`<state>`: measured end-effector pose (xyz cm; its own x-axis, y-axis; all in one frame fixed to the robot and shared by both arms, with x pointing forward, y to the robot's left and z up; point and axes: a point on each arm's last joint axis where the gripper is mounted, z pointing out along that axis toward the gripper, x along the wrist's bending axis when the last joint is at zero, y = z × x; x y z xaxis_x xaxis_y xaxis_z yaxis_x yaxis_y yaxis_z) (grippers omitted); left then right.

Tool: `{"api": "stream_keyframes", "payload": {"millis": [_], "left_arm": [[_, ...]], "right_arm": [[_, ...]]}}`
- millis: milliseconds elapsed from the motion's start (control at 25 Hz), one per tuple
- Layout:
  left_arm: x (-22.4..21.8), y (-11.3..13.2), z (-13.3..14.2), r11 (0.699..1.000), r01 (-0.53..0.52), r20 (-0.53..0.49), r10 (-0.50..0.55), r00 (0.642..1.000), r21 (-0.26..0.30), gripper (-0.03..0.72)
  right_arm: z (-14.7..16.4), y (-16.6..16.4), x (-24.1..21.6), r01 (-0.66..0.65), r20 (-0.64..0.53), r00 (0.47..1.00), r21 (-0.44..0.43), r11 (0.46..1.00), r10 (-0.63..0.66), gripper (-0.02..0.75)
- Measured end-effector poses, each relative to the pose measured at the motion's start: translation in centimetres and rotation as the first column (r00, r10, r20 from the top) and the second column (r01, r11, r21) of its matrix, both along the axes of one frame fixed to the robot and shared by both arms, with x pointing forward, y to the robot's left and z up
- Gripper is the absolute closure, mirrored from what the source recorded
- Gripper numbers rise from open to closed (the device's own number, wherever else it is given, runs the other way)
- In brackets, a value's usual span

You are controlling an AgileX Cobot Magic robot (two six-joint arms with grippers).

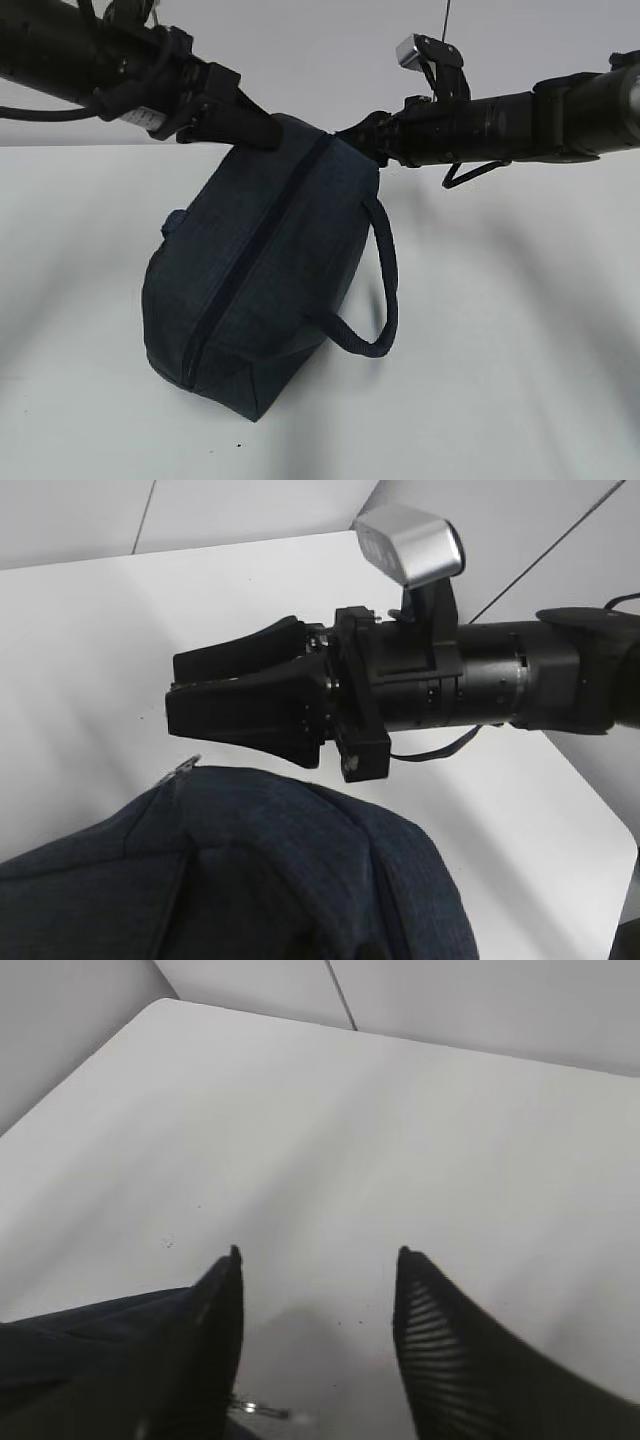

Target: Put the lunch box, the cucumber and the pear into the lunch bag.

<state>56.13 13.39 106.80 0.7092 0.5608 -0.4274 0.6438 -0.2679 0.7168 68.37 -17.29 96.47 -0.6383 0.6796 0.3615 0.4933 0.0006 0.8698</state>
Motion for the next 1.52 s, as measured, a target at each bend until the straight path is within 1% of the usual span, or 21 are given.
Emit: {"api": "stream_keyframes", "payload": {"millis": [40,160,280,400,560,600,680,800,880,960,1000,1080,1200,1320,1440,1520], "left_arm": [[0.1,-0.1,-0.2,1.0,-0.004,-0.007,0.004,1.0,-0.003,0.666],[0.7,-0.2,-1.1,1.0,-0.022,-0.031,0.022,0.999,-0.01,0.666],[1.5,-0.4,-2.1,0.998,-0.061,-0.048,0.06,0.997,-0.017,0.666],[2.4,-0.3,-2.7,0.992,-0.123,-0.032,0.122,0.992,-0.01,0.666],[3.4,0.1,-3.0,0.977,-0.211,0.016,0.211,0.977,0.004,0.658],[3.5,0.2,-3.0,0.975,-0.222,0.024,0.222,0.975,0.006,0.643],[3.6,0.3,-3.0,0.972,-0.233,0.033,0.232,0.972,0.01,0.591],[3.8,0.4,-3.0,0.968,-0.249,0.044,0.249,0.968,0.012,0.44],[3.8,0.4,-3.0,0.968,-0.249,0.052,0.248,0.967,0.02,0.371],[3.6,0.5,-2.8,0.972,-0.234,0.062,0.232,0.971,0.031,0.346],[3.5,0.5,-2.6,0.974,-0.222,0.072,0.219,0.973,0.04,0.34],[3.0,0.7,-1.8,0.978,-0.203,0.1,0.198,0.975,0.051,0.334],[1.8,1.1,0.5,0.981,-0.185,0.17,0.173,0.97,0.056,0.333],[0.5,1.8,2.5,0.978,-0.185,0.228,0.159,0.961,0.097,0.332],[-0.8,2.8,3.7,0.963,-0.195,0.237,0.148,0.96,0.185,0.33],[-1.7,3.6,4.0,0.944,-0.199,0.213,0.145,0.966,0.261,0.33]], "right_arm": [[0.0,0.0,0.0,0.001,0.005,1.0,-0.008,1.0,-0.001,0.351],[1.0,-0.1,-0.1,0.004,0.031,1.0,-0.011,1.0,-0.003,0.321],[3.5,-0.2,-0.6,-0.003,0.091,0.996,-0.014,1.0,0.004,0.317],[5.4,-0.2,-1.3,-0.022,0.142,0.989,-0.045,0.999,0.029,0.33],[6.7,-0.2,-2.2,-0.066,0.166,0.982,-0.119,0.991,0.086,0.385],[6.8,-0.3,-2.4,-0.075,0.151,0.984,-0.132,0.988,0.094,0.393],[7.0,-0.3,-2.9,-0.097,0.114,0.986,-0.169,0.981,0.118,0.4],[6.9,-0.5,-3.6,-0.123,0.034,0.99,-0.22,0.968,0.134,0.403],[6.9,-0.8,-4.1,-0.124,-0.034,0.992,-0.248,0.961,0.119,0.403],[7.1,-1.2,-4.6,-0.123,-0.087,0.991,-0.301,0.946,0.101,0.403],[7.2,-1.4,-4.9,-0.115,-0.119,0.99,-0.316,0.942,0.081,0.403],[7.7,-2.0,-5.5,-0.1,-0.162,0.986,-0.375,0.922,0.041,0.403],[9.0,-3.0,-6.7,-0.064,-0.219,0.975,-0.439,0.896,-0.038,0.403],[10.5,-3.7,-8.1,-0.029,-0.261,0.959,-0.47,0.882,-0.107,0.404],[12.2,-4.3,-9.7,-0.014,-0.282,0.948,-0.496,0.868,-0.146,0.405],[13.5,-4.7,-10.9,0.003,-0.281,0.944,-0.515,0.857,-0.172,0.405]]}}
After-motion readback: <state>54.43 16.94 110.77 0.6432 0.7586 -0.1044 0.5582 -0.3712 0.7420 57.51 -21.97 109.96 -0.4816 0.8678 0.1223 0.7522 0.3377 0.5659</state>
